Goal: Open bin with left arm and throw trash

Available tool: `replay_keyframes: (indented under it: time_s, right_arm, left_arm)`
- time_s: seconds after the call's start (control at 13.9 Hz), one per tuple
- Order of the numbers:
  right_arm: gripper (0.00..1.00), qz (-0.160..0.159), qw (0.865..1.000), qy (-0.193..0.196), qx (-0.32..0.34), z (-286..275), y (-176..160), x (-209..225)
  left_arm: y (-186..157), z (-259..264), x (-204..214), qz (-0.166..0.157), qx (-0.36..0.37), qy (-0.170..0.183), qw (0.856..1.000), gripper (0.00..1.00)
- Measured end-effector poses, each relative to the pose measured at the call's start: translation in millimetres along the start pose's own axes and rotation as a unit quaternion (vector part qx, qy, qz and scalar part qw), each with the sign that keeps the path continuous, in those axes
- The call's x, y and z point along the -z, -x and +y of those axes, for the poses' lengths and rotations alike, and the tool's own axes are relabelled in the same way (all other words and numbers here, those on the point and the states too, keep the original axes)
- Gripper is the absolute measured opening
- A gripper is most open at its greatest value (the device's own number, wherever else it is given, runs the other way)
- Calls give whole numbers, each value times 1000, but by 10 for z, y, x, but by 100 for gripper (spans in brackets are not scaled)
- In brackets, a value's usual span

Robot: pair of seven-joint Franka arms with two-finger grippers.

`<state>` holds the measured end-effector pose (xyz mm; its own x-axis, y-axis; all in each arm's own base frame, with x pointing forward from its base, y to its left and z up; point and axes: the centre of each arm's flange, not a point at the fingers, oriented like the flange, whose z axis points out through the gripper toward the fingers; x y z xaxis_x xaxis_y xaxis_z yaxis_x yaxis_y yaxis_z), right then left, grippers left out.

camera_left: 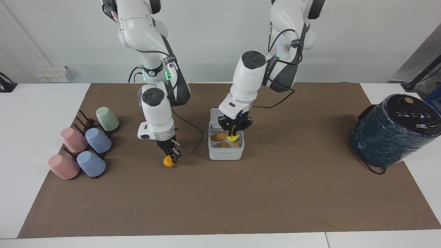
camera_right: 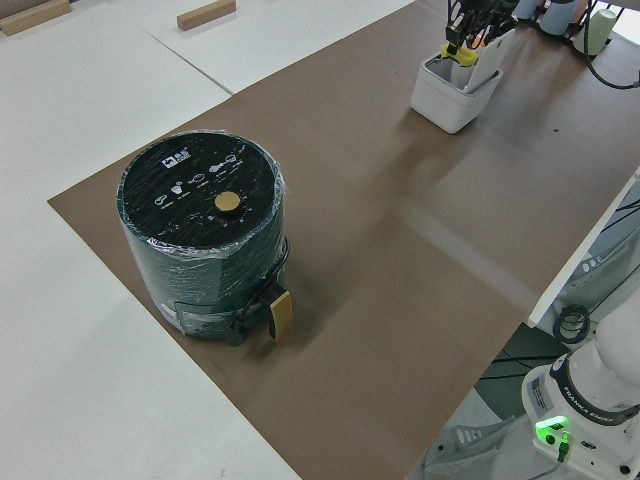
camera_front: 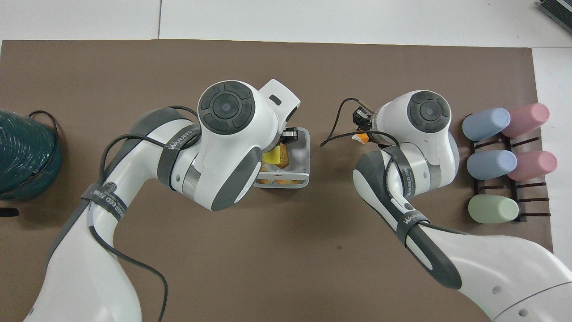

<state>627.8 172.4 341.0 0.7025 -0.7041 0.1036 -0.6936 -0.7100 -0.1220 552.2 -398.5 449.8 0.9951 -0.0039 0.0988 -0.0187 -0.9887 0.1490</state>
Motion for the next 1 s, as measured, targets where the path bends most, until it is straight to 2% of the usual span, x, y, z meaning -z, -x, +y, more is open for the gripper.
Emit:
replay_keyframes:
  time_s: [0.14,0.36,0.43,0.65,1.0]
  right_arm:
    - [40,4,1000,-9,1,-22,7,160]
    - [40,10,1000,-21,3,-49,18,356]
    - [40,12,1000,-26,4,-63,29,423]
    - [40,12,999,-35,16,-129,170,700]
    - [40,10,997,-50,56,-372,631,1017]
  left_arm:
    - [19,22,-28,3,-2,3,1000,51]
    - [5,19,-7,7,1,5,1000,87]
    - [-12,15,20,9,3,5,1000,90]
    - [-200,-220,222,2,23,-11,1000,88]
    - [-872,-1546,746,-6,20,-43,999,88]
